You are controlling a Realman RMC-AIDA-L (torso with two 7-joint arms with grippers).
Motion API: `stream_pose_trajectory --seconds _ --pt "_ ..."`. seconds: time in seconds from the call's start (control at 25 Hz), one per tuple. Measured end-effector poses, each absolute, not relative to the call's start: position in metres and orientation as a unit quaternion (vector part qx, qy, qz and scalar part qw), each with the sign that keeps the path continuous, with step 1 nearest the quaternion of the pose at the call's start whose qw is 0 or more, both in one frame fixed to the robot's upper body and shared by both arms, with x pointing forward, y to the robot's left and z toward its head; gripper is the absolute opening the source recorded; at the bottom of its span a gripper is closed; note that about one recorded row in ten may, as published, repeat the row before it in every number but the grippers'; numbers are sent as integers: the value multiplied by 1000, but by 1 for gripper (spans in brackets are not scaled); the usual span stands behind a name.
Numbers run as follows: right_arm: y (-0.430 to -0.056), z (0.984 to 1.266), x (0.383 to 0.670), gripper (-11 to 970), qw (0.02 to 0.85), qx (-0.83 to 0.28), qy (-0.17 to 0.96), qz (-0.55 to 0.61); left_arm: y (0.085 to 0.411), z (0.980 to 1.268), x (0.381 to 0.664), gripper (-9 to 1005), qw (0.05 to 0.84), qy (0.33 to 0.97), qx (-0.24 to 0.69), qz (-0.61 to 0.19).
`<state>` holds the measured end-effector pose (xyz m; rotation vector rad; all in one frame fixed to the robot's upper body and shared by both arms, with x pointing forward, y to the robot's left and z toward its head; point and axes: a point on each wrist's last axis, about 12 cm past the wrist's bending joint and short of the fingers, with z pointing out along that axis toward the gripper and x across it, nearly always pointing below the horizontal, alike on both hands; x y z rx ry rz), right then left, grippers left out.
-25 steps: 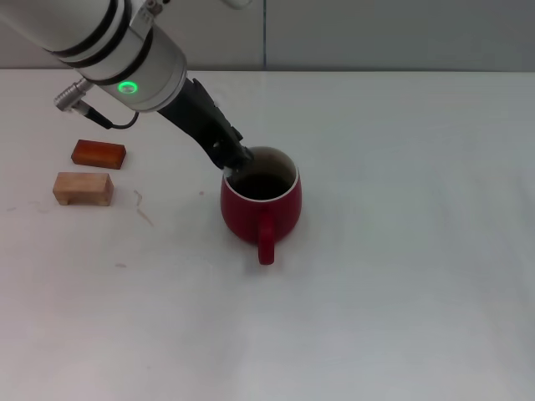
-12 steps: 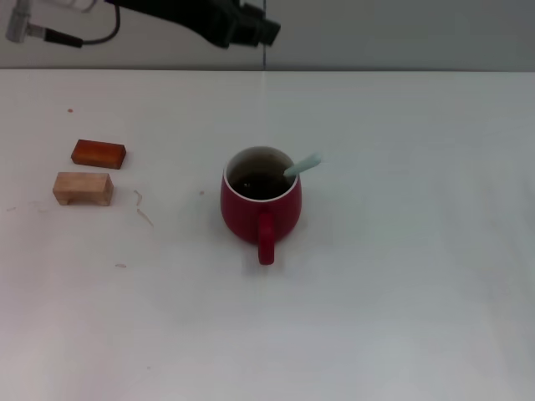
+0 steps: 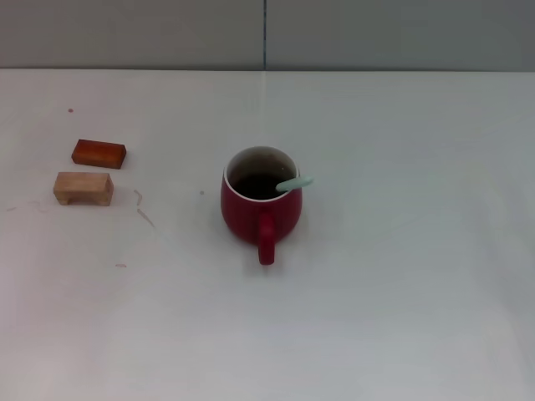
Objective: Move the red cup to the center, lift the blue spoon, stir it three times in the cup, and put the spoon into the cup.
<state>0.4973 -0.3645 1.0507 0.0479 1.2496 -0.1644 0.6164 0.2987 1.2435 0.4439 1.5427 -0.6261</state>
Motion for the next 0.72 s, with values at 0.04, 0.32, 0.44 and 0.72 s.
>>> stream_pose_trajectory --seconds 0.04,0.32,0.44,0.72 --pt "-367 1051 495 559 808 28 583 -83 313 1231 620 326 678 672 162 -250" --pt "-379 1050 488 560 807 55 578 -110 343 1181 623 468 731 656 84 -167" --pt "-386 1051 484 560 807 70 572 -126 350 1162 621 529 750 645 51 -139" --pt "-395 1053 479 560 807 85 566 -148 356 1118 603 787 791 612 14 -16"
